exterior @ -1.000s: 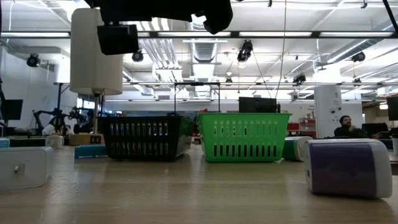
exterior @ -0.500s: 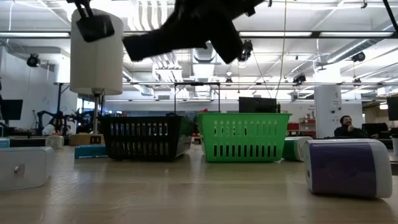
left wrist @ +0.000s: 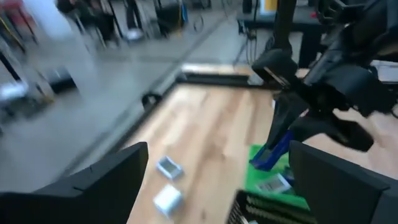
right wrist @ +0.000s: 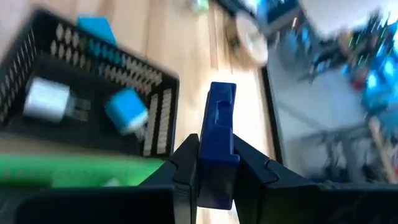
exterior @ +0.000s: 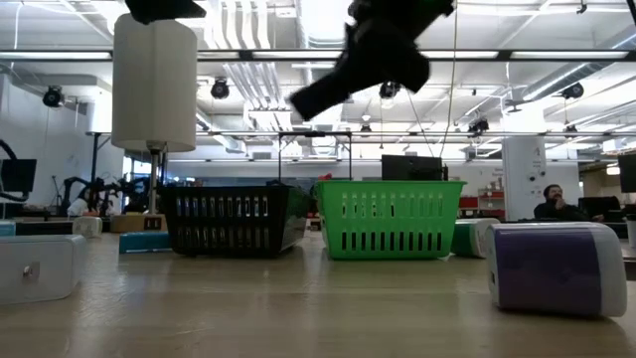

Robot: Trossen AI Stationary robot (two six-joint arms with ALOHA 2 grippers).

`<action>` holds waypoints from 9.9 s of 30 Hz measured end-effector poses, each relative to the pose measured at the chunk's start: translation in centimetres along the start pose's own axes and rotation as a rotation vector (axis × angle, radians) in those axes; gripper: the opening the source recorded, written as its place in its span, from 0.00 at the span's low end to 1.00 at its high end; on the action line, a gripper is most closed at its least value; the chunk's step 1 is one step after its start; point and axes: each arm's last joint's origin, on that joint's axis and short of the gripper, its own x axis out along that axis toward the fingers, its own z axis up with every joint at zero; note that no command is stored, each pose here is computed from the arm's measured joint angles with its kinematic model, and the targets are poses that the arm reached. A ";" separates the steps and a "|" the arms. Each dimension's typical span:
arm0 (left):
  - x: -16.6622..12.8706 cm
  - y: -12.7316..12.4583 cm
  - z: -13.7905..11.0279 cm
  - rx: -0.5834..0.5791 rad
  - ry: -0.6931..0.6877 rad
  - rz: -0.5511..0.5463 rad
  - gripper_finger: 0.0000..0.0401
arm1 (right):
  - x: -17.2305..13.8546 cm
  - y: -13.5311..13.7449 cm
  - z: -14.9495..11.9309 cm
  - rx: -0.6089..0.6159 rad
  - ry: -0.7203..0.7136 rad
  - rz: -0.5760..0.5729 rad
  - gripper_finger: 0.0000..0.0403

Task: Pick & Place Office items
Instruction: Put the blue timer into the green bin, then put the white timer into the green bin

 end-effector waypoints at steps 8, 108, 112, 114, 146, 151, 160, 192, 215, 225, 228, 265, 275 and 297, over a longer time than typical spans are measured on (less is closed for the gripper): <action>0.9 -0.8 -1.1 0.106 -0.196 0.058 0.97 | -2.7 -1.7 -1.1 0.381 0.093 0.129 0.13; 0.6 -0.8 -0.9 -0.146 -0.238 -0.031 0.97 | -9.8 4.4 -5.5 0.393 0.180 -0.091 0.30; 1.1 -1.1 -1.1 -0.132 -0.219 -0.030 0.97 | -12.1 4.5 -7.8 0.465 0.076 -0.178 0.30; 1.4 -1.3 -1.2 -0.126 -0.211 -0.028 0.97 | -12.6 4.5 -8.8 0.505 0.024 -0.203 0.31; 14.4 9.4 2.2 -0.462 0.517 0.107 0.95 | -15.4 -1.6 -14.9 0.867 -0.171 -0.217 0.33; 15.0 9.5 2.4 -0.399 0.561 0.093 0.95 | -15.5 -3.0 -14.9 0.955 -0.113 -0.158 0.34; 13.4 7.4 3.2 -0.207 0.502 -0.028 0.95 | -12.0 -6.2 -10.5 0.702 -0.153 0.084 0.33; 2.3 6.0 5.1 -0.302 0.247 -0.174 0.95 | 8.2 -17.7 -8.9 -0.186 0.248 0.553 0.41; 0.0 6.7 5.7 -0.234 0.160 -0.193 0.95 | 18.0 -16.4 -9.4 -0.482 0.433 0.665 0.70; -0.3 6.8 5.8 -0.190 0.145 -0.197 0.95 | 18.5 -17.5 -9.1 -0.501 0.420 0.630 0.70; -0.4 6.8 5.8 -0.168 0.140 -0.199 0.95 | 18.4 -17.5 -9.1 -0.518 0.420 0.641 0.70; -0.5 6.8 5.8 -0.114 0.131 -0.202 0.95 | 19.0 -16.2 -9.6 -0.694 0.339 0.685 0.72; -0.5 6.8 5.8 -0.117 0.132 -0.202 0.95 | 20.1 -15.3 -10.1 -0.748 0.323 0.713 0.71; -0.5 6.8 5.8 -0.118 0.132 -0.202 0.95 | 20.9 -14.5 -10.3 -0.823 0.339 0.719 0.65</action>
